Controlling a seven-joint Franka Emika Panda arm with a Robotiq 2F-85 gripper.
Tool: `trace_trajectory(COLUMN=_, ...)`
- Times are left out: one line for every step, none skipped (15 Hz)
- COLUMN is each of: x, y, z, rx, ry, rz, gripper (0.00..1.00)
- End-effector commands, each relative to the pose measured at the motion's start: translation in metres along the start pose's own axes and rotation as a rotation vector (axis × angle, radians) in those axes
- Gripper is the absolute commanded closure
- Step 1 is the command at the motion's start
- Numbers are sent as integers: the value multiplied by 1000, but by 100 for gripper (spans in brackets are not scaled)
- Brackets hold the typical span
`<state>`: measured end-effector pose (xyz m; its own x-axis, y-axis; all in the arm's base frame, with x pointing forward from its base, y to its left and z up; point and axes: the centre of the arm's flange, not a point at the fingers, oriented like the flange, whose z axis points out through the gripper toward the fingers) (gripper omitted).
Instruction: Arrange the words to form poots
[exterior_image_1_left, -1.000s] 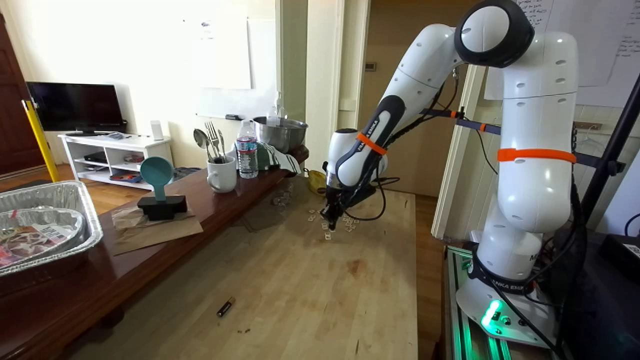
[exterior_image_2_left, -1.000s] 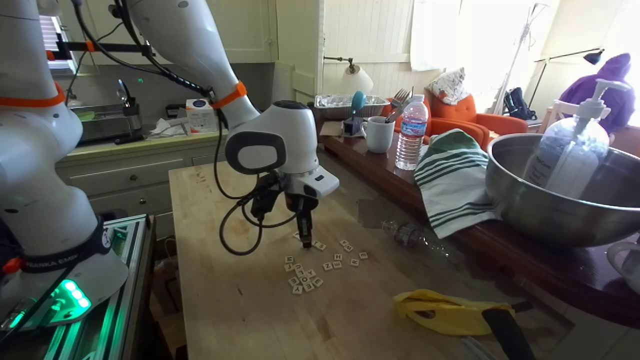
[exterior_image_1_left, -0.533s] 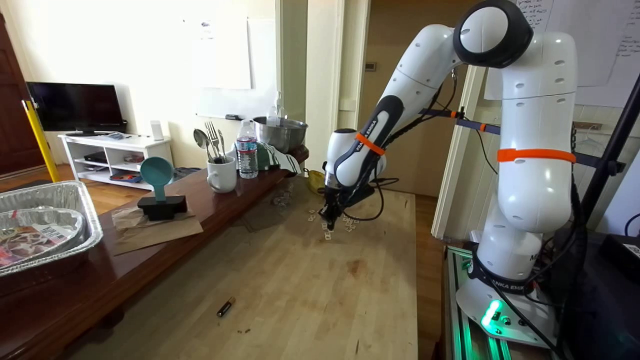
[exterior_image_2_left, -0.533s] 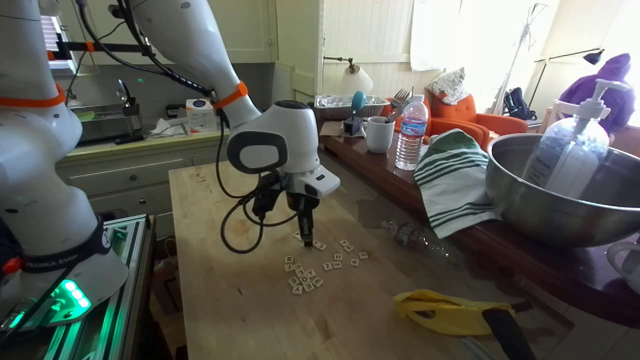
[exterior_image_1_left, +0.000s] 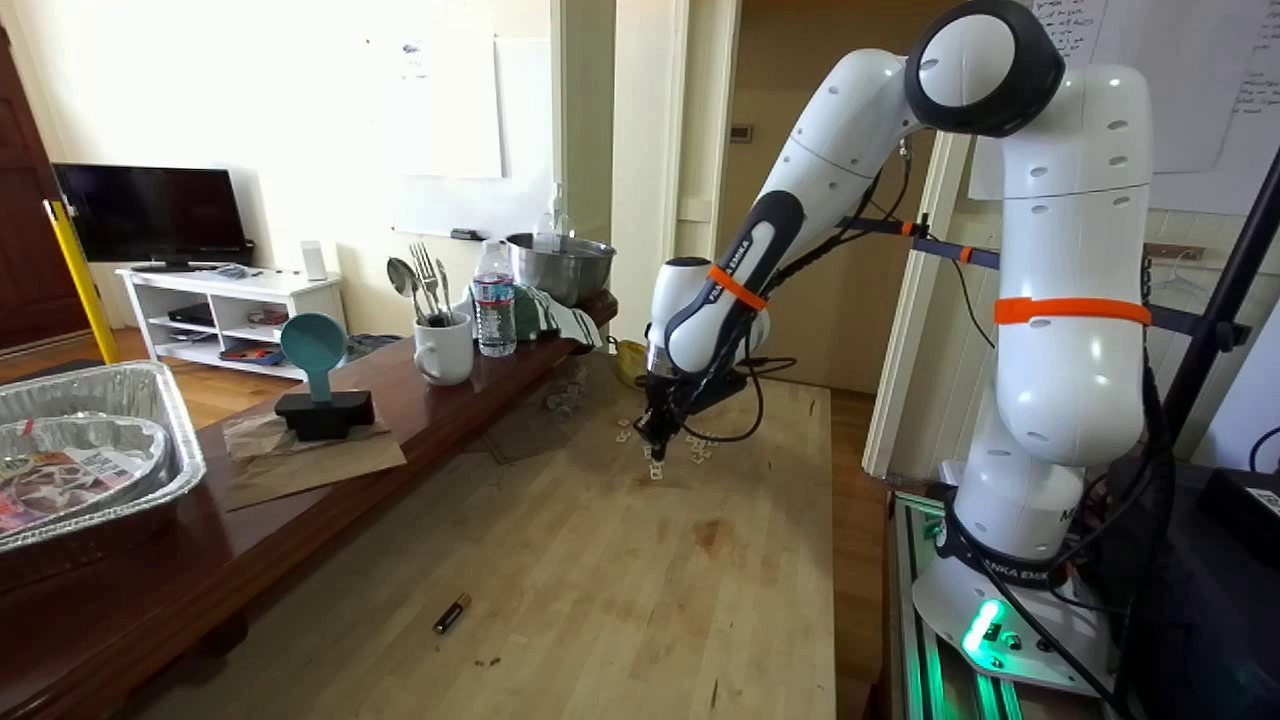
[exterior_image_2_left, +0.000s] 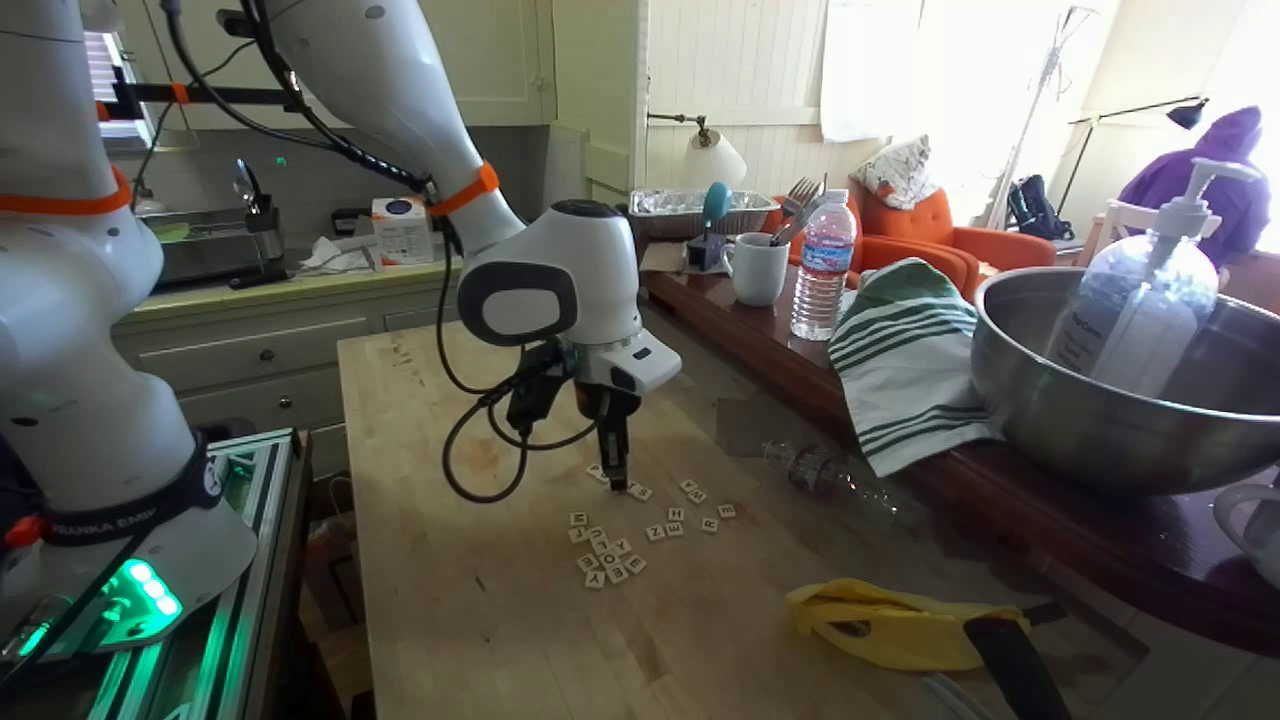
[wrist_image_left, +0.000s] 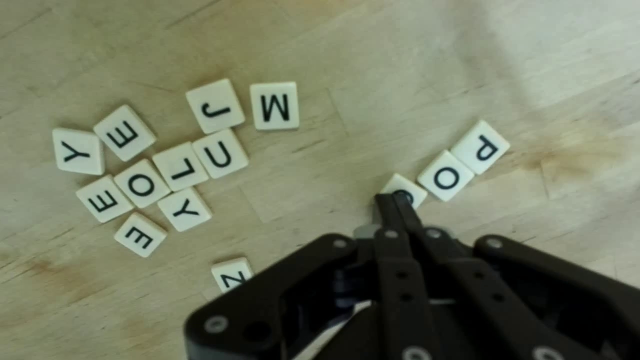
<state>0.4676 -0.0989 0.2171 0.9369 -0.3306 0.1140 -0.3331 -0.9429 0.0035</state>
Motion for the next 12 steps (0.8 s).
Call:
trace_trajectory(x=1, y=-5, z=10, rx=6, ry=-6, rz=38, gripper=100)
trace_trajectory(x=1, y=-5, z=10, rx=8, ry=-6, rz=43, gripper=100)
trace_trajectory(x=1, y=-5, z=10, rx=9, ry=-8, rz=48, gripper=100)
trace_trajectory(x=2, y=-5, z=10, rx=11, ry=-8, rz=54, gripper=100)
trace_trajectory(x=2, y=-5, z=10, rx=13, ry=-9, rz=60, gripper=100)
trace_trajectory(x=2, y=-5, z=11, rx=16, ry=-11, rz=69, gripper=100)
trace_trajectory(x=2, y=-5, z=11, rx=20, ry=-15, rz=78, gripper=100)
trace_trajectory(x=2, y=-5, z=11, rx=21, ry=-15, rz=86, gripper=100)
trace_trajectory(x=2, y=-5, z=12, rx=23, ry=-17, rz=92, gripper=100)
trace_trajectory(x=2, y=-5, z=12, rx=23, ry=-16, rz=98, gripper=100)
trace_trajectory(x=2, y=-5, z=12, rx=25, ry=-16, rz=104, gripper=100)
trace_trajectory(x=2, y=-5, z=12, rx=26, ry=-16, rz=108, gripper=100)
